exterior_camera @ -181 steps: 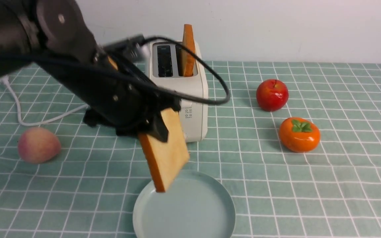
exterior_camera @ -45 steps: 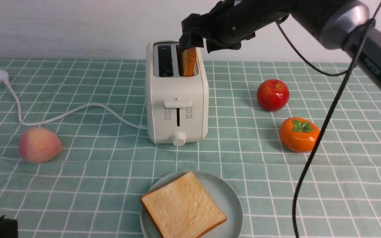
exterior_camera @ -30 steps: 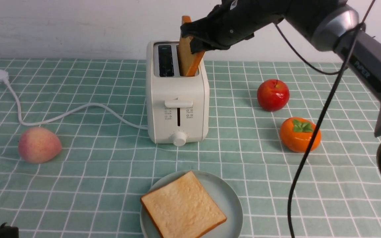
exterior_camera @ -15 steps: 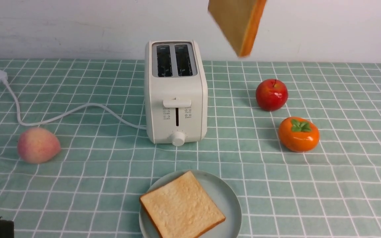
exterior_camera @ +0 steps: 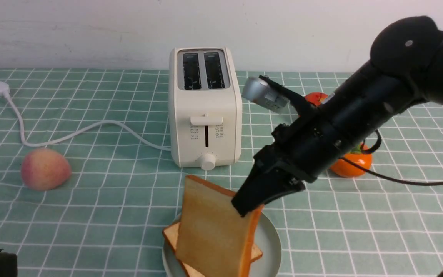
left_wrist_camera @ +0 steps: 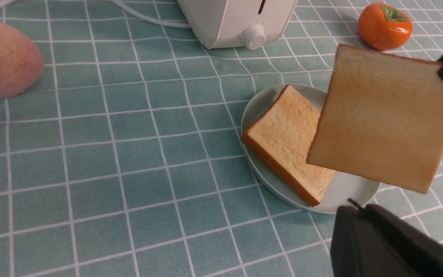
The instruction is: Take toasted bread from bread machine on blue coffee table place on plate.
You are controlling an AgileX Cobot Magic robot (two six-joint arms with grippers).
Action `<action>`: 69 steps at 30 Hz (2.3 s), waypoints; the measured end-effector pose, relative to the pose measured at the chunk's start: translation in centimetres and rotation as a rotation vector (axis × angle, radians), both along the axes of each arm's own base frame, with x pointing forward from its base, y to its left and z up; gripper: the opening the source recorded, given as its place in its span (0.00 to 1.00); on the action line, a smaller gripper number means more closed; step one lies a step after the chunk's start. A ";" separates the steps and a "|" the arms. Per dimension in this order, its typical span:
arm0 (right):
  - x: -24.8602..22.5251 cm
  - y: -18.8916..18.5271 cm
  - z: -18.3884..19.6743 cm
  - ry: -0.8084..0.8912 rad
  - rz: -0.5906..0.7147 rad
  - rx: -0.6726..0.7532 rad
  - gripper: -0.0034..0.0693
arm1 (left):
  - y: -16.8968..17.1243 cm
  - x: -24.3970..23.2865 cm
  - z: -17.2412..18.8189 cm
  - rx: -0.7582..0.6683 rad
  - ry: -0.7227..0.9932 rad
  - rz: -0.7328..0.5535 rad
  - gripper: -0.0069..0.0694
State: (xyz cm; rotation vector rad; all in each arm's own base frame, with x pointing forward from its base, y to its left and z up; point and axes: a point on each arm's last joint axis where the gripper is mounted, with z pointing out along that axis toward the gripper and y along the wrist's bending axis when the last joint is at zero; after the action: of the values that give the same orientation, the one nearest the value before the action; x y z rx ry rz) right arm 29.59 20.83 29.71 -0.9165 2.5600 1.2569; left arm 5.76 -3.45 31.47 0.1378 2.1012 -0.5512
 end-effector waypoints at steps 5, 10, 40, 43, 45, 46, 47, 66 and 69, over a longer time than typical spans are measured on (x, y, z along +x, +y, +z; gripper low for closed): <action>1.0 0.6 -2.1 0.050 0.000 0.000 0.17 | 0.0 0.0 0.0 -0.004 0.003 -0.002 0.07; 1.8 1.0 -4.1 0.107 -0.019 -0.013 0.17 | -0.1 -0.1 -0.1 -0.011 0.020 -0.008 0.07; -3.5 -9.3 14.2 -0.521 -0.571 -0.506 0.16 | 0.1 0.1 0.0 0.006 -0.011 0.004 0.07; -9.1 -12.5 17.6 -0.620 -0.701 -0.443 0.03 | 0.0 0.3 0.4 -0.015 -0.056 0.011 0.07; -12.6 -14.3 18.8 -0.708 -0.766 -0.369 0.02 | 0.0 0.4 0.7 -0.029 -0.084 0.016 0.07; -14.5 -15.1 19.0 -0.760 -0.794 -0.323 0.02 | 0.0 0.5 0.8 -0.036 -0.099 0.018 0.07; -14.8 -15.3 18.9 -0.770 -0.799 -0.313 0.02 | 0.0 0.5 0.9 -0.038 -0.102 0.018 0.07; -26.6 -20.2 0.6 -1.335 -0.934 0.218 0.05 | -0.3 0.6 1.4 -0.110 -0.136 0.016 0.07; -26.7 -20.3 0.5 -1.366 -0.927 0.203 0.05 | -0.3 0.6 1.4 -0.110 -0.135 0.016 0.07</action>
State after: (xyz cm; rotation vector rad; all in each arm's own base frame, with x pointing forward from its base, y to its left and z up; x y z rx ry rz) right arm 2.86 0.55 30.26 -0.2210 1.3423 0.3118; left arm 6.34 -3.74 32.88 0.0922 1.9346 -0.6292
